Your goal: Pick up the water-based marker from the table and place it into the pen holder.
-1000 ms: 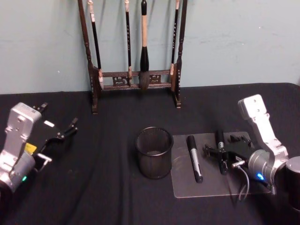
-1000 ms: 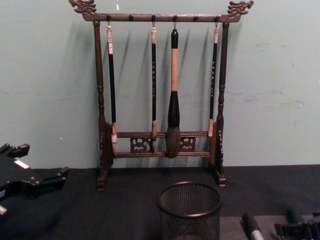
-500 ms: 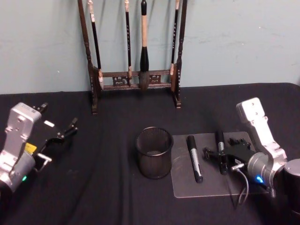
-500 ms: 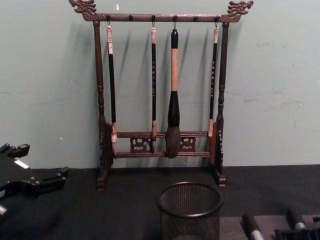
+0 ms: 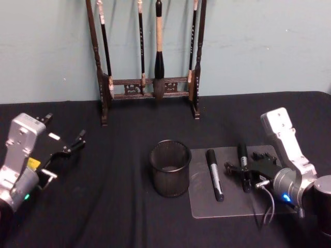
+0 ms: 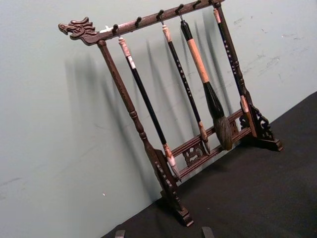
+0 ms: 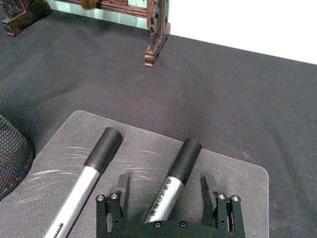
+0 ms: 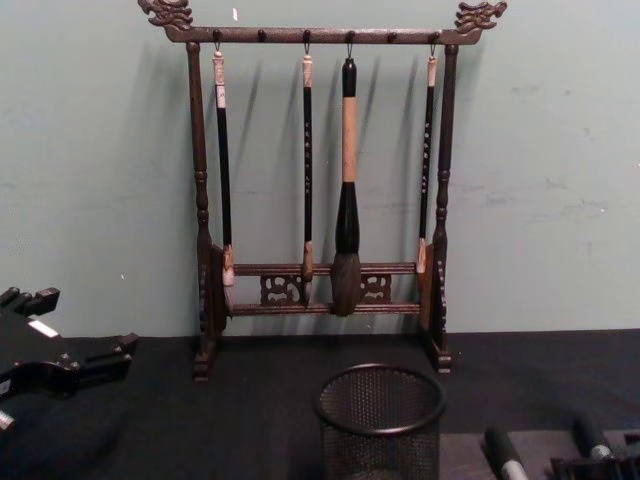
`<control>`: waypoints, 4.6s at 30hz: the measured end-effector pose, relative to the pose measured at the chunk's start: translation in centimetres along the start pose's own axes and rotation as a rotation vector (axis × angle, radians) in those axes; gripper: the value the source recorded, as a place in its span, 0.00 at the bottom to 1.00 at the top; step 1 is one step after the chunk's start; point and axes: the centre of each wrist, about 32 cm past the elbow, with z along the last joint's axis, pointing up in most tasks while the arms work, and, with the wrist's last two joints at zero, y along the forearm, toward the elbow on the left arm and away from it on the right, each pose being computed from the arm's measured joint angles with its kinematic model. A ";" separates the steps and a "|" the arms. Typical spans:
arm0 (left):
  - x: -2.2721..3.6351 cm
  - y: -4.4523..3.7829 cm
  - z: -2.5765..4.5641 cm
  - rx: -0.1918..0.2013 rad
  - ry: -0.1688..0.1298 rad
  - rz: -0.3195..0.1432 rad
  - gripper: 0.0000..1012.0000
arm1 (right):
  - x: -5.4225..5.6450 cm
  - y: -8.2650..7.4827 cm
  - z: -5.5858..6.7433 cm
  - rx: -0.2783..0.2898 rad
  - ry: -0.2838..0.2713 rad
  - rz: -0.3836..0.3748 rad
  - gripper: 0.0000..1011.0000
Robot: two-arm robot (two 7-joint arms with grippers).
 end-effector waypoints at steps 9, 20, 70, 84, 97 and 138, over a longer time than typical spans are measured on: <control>0.00 0.00 0.00 0.000 0.000 0.000 0.99 | 0.0 0.0 0.0 0.000 0.001 0.000 0.52; 0.00 0.00 0.00 0.000 0.000 0.000 0.99 | 0.0 0.0 0.0 0.000 0.002 0.001 0.20; 0.00 0.00 0.00 0.000 0.000 0.000 0.99 | -6.0 3.2 4.5 0.632 0.004 0.490 0.20; 0.00 0.00 0.00 0.000 0.000 0.000 0.99 | -7.0 4.2 3.1 0.560 0.002 0.505 0.20; 0.00 0.00 0.00 0.000 0.000 0.000 0.99 | -7.2 4.5 2.2 0.522 -0.001 0.499 0.20; 0.00 0.00 0.00 0.000 0.000 0.000 0.99 | -7.3 4.5 2.1 0.521 -0.006 0.493 0.88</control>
